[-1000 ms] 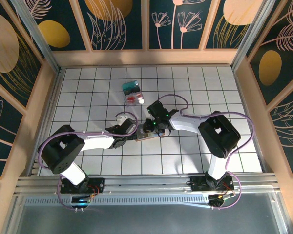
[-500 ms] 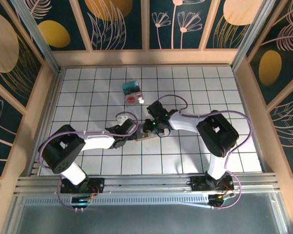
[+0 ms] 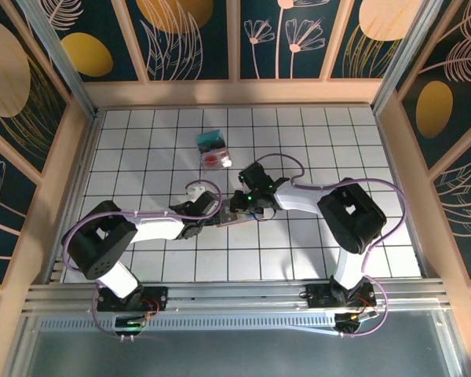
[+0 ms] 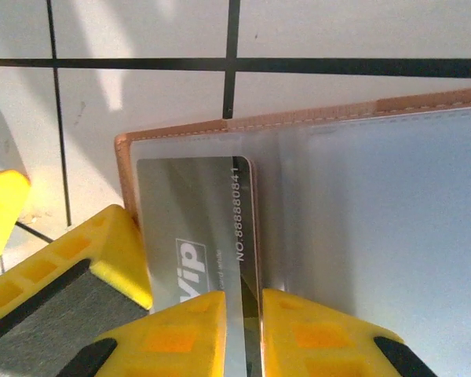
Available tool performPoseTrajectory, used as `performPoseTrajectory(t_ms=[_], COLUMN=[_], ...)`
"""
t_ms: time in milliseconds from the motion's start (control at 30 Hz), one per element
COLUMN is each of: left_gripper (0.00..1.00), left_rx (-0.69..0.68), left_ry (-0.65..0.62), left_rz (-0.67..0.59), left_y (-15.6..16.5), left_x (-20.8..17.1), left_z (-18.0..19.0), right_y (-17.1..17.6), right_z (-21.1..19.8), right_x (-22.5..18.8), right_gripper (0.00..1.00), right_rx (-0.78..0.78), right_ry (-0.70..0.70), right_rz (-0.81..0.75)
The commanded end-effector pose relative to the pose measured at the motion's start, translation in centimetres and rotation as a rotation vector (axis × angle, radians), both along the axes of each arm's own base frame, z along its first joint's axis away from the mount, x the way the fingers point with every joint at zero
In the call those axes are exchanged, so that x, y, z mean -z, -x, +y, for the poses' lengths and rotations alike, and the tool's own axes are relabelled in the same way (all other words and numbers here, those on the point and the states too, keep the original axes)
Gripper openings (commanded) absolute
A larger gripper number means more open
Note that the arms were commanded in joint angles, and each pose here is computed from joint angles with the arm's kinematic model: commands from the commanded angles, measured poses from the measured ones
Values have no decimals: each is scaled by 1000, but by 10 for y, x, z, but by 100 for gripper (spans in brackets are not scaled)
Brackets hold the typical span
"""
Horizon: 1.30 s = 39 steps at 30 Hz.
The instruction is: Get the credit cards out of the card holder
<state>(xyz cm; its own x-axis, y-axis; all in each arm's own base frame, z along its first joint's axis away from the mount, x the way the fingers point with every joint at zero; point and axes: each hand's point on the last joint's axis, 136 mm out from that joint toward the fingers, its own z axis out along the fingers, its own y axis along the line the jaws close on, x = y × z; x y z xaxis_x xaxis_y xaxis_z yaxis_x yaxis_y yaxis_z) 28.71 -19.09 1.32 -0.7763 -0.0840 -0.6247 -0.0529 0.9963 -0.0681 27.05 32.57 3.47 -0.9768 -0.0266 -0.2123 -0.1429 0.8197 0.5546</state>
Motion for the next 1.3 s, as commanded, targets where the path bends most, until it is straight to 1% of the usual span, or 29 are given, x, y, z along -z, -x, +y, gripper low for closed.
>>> performPoseTrajectory(t_ms=[0,267,567,900,1267], left_gripper=[99,99,99,99,99], left_rx=[4,6,1,-8,-10], left_ry=[-58,-59,-60,-73,-78], left_rz=[66,66,66,81,82], left_y=[12,12,11,14,13], left_x=[16,14,13,16,17], left_z=[10,9,10,13,13], right_y=[-2,0,1,2,0], right_z=[16,20,17,11,2], right_x=[-29,-37,-32,-46,-46], right_gripper=[19,19,18,17,17], right_rx=[-24,-37,-34,-31,-4], right_ry=[-140,-264,-298,-391,-386], right_rz=[-29,-3,11,1,-4])
